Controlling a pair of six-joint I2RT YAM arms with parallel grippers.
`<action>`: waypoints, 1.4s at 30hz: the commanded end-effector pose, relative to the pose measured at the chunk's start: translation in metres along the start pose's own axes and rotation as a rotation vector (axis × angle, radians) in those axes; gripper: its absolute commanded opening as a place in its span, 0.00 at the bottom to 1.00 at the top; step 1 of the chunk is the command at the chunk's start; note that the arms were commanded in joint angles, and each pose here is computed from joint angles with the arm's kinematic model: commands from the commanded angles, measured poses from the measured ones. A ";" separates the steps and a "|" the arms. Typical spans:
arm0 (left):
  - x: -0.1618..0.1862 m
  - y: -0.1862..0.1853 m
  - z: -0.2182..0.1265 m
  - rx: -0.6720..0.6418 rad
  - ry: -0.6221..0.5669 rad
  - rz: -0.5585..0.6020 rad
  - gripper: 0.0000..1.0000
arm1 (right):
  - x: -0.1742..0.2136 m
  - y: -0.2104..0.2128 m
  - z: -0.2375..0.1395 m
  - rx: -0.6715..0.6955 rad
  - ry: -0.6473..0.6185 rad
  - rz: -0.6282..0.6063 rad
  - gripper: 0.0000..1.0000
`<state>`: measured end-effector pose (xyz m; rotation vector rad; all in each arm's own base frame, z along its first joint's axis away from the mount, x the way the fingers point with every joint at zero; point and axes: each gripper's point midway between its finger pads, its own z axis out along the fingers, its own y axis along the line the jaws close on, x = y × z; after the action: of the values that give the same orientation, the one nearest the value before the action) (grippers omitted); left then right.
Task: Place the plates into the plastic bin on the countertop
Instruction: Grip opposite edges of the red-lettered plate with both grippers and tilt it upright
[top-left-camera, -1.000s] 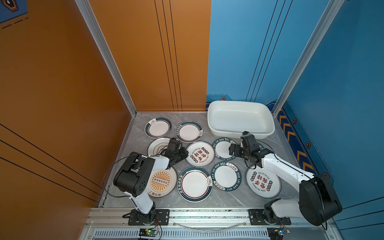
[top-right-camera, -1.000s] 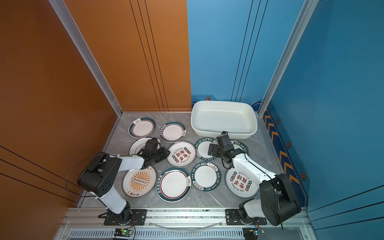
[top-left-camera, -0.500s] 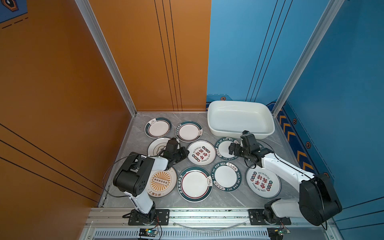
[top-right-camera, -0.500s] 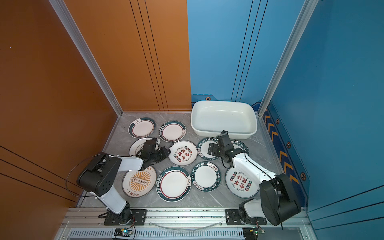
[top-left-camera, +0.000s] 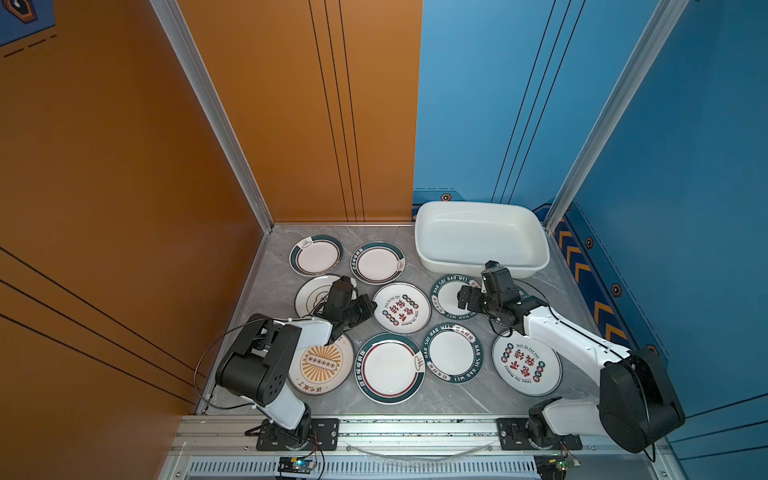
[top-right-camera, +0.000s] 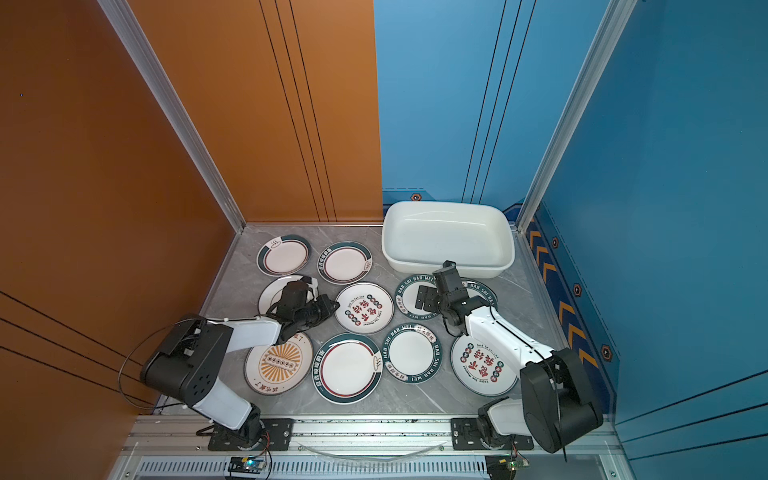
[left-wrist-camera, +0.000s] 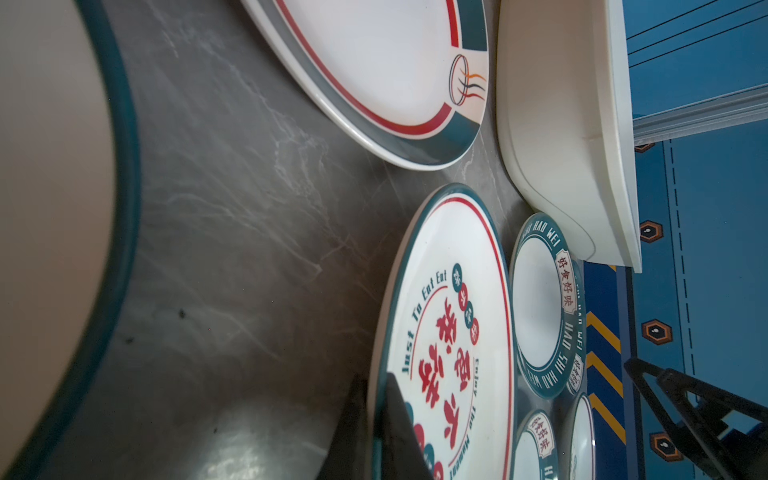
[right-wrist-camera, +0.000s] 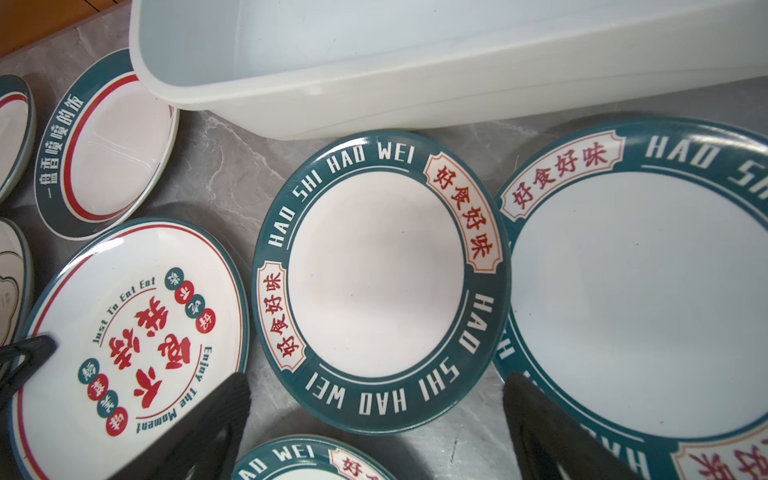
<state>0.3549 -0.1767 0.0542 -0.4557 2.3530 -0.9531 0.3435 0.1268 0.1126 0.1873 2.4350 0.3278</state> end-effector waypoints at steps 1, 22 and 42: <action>0.004 -0.002 -0.010 0.019 0.023 -0.020 0.00 | 0.001 0.004 -0.008 -0.029 0.001 0.008 0.97; -0.033 -0.073 -0.107 0.173 -0.081 0.079 0.00 | 0.000 0.099 -0.021 -0.557 0.057 0.041 0.92; -0.045 -0.091 -0.110 0.225 -0.086 0.092 0.00 | 0.001 0.162 -0.021 -0.843 0.193 0.112 0.71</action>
<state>0.3254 -0.1527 0.1743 -0.3761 2.2055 -1.0697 0.3341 0.2580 0.1486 -0.0442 2.3314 1.2820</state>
